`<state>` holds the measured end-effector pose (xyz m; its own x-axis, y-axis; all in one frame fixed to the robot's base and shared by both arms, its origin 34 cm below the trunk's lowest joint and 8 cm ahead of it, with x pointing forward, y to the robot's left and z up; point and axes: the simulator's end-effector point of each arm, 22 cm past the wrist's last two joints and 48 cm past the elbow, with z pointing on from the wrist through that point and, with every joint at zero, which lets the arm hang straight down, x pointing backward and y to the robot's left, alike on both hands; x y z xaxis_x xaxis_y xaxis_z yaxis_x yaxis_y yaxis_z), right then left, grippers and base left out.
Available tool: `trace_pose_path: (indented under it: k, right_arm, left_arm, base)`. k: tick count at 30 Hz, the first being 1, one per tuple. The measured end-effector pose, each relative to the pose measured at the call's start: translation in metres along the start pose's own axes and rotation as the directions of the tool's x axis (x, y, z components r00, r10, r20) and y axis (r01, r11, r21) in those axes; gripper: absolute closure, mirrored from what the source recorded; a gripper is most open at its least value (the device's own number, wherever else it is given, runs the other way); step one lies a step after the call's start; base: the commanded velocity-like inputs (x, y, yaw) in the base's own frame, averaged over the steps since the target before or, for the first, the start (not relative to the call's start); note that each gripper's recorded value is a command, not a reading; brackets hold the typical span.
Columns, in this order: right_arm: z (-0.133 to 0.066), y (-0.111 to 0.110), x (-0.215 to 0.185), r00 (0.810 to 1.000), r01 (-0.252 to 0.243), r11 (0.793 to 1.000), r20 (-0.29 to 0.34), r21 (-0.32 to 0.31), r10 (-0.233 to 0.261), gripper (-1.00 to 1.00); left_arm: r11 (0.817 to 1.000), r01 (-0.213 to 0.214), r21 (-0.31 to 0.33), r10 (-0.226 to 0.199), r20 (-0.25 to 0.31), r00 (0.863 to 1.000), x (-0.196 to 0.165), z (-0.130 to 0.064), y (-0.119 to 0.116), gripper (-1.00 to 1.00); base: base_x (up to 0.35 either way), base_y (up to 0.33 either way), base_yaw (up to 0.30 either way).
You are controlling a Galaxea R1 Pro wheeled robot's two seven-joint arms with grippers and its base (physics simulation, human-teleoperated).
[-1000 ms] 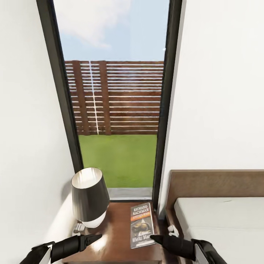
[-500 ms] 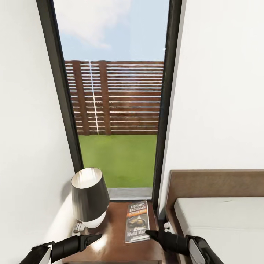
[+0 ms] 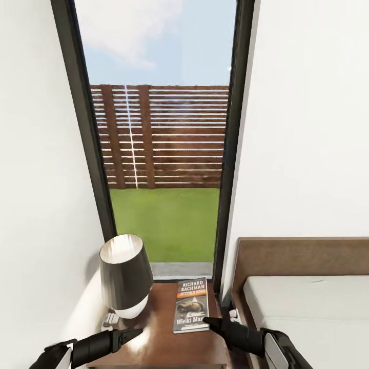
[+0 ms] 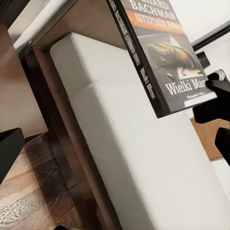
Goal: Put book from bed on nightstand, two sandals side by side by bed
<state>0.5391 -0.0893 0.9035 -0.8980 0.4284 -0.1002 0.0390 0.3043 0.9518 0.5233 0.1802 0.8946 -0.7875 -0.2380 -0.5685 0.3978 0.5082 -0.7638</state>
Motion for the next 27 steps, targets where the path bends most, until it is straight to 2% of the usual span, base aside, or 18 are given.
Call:
trace_pose_path:
  k: [2, 5, 8, 27]
  right_arm:
    - [-0.001, 0.004, -0.001, 1.000, -0.001, 1.000, 0.001, -0.016, 0.001, 1.00]
    - [-0.002, 0.023, -0.001, 1.000, -0.003, 0.995, 0.002, -0.103, 0.003, 1.00]
    - [-0.003, 0.028, -0.001, 1.000, 0.002, 0.992, 0.001, -0.129, -0.001, 1.00]
    - [-0.001, 0.027, -0.001, 1.000, 0.002, 0.991, 0.000, -0.133, -0.002, 1.00]
  left_arm:
    - [1.000, 0.001, 0.001, -0.001, 0.000, 1.000, 0.000, 0.000, 0.000, -1.00]
    - [1.000, 0.001, 0.000, -0.001, 0.000, 1.000, 0.000, 0.001, 0.000, -1.00]
    - [1.000, 0.001, 0.000, -0.001, 0.000, 1.000, 0.000, 0.001, 0.000, -1.00]
    - [1.000, 0.001, 0.000, -0.001, -0.001, 1.000, 0.001, 0.002, 0.002, -1.00]
  base:
    - [0.000, 0.000, 0.000]
    - [0.000, 0.000, 0.000]
    - [0.000, 0.000, 0.000]
    - [0.000, 0.000, 0.000]
